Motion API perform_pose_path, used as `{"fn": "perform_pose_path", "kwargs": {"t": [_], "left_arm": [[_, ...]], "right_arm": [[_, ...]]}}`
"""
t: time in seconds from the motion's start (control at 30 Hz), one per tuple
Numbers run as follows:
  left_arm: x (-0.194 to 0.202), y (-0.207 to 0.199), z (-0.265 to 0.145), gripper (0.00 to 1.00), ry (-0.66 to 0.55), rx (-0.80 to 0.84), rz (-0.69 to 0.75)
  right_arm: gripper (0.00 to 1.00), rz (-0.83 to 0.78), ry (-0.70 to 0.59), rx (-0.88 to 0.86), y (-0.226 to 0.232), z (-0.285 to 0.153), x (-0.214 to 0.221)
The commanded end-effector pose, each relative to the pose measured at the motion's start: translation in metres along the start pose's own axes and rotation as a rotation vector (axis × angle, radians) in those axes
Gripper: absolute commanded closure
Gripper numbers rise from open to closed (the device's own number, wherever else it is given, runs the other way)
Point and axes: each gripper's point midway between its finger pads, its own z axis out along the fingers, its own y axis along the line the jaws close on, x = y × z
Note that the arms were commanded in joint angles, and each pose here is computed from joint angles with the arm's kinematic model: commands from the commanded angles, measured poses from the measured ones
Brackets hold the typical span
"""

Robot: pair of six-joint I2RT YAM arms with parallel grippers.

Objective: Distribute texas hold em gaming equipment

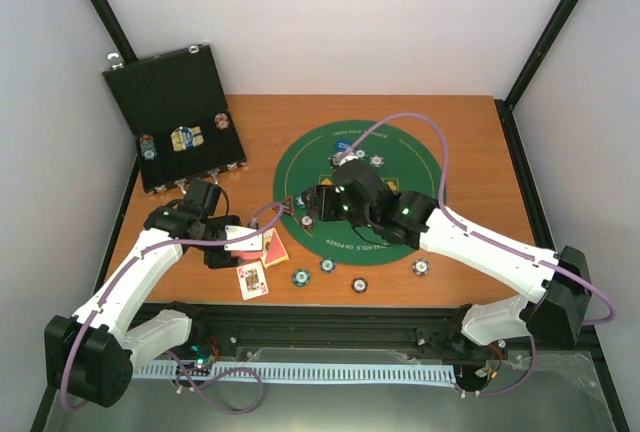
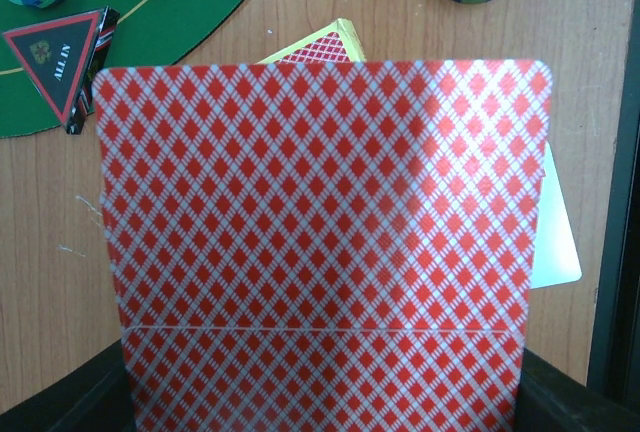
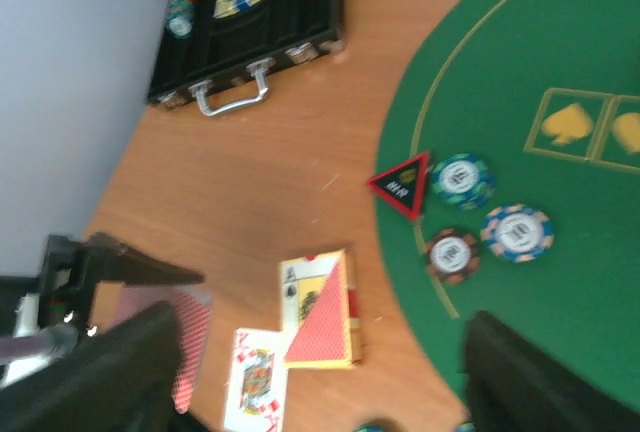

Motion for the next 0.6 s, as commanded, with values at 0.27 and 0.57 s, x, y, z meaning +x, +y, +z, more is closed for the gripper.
{"fn": "perform_pose_path", "kwargs": {"t": [0.27,0.57], "left_arm": [[-0.013,0.009,-0.013,0.53,-0.039,-0.026,0.002],[-0.011,0.009,-0.012,0.53,-0.03,-0.028,0.003]], "right_arm": [[0.97,-0.185,0.068,0.427,-0.04,-0.007,-0.022],[0.97,-0.16,0.068,0.525,-0.047,-0.014,-0.031]]}}
